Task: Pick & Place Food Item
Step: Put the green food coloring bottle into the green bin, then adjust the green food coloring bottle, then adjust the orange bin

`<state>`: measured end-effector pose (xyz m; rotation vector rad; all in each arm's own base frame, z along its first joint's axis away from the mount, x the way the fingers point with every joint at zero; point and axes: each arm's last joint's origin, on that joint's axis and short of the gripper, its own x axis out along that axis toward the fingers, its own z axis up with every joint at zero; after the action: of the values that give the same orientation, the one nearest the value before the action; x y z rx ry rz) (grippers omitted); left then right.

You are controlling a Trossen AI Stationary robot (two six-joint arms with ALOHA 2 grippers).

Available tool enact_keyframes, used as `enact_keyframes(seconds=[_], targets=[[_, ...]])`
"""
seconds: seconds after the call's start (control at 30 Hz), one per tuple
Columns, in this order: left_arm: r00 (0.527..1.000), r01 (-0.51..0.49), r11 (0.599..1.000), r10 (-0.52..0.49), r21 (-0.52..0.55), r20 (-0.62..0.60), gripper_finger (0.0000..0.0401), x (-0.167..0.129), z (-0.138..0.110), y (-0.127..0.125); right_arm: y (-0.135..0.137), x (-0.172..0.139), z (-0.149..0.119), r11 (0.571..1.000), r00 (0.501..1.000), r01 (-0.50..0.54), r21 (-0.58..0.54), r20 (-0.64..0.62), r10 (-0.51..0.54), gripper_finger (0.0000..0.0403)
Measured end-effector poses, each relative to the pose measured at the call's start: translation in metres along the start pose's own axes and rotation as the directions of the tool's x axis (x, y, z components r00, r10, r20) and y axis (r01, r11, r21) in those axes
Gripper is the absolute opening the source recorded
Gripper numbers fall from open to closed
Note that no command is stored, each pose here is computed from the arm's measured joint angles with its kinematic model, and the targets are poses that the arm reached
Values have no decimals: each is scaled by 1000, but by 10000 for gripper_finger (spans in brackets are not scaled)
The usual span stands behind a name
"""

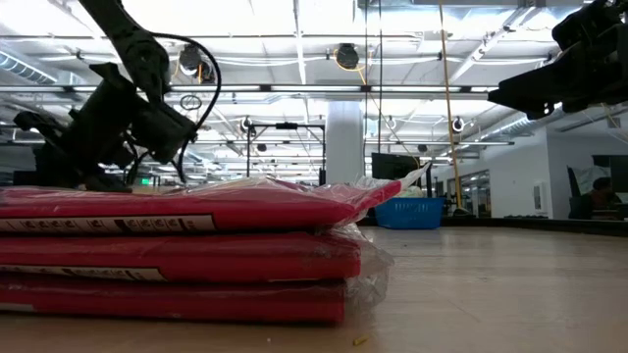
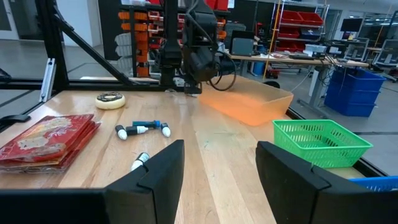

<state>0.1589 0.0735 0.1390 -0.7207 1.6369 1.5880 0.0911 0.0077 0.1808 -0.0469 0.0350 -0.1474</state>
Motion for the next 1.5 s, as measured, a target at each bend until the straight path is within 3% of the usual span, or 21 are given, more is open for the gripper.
enact_keyframes(seconds=[0.17,0.5,0.93,1.1,1.3,1.5], targets=[[998,20,1000,-19,19,-61,3,14,-2,0,0,0,0,1000,1000,0,0,0,0,187],[998,69,998,-69,2,-5,6,27,-5,-6,0,0,0,1000,1000,0,0,0,0,187],[981,158,983,-166,91,96,5,5,-19,-17,0,0,0,1000,1000,0,0,0,0,187],[965,251,960,-258,124,46,8,-6,-28,-18,0,0,0,1000,1000,0,0,0,0,187],[913,388,899,-405,203,48,7,-19,-42,-26,0,0,0,1000,1000,0,0,0,0,187],[788,528,744,-609,409,90,7,-37,-59,-37,0,0,0,1000,1000,0,0,0,0,187]])
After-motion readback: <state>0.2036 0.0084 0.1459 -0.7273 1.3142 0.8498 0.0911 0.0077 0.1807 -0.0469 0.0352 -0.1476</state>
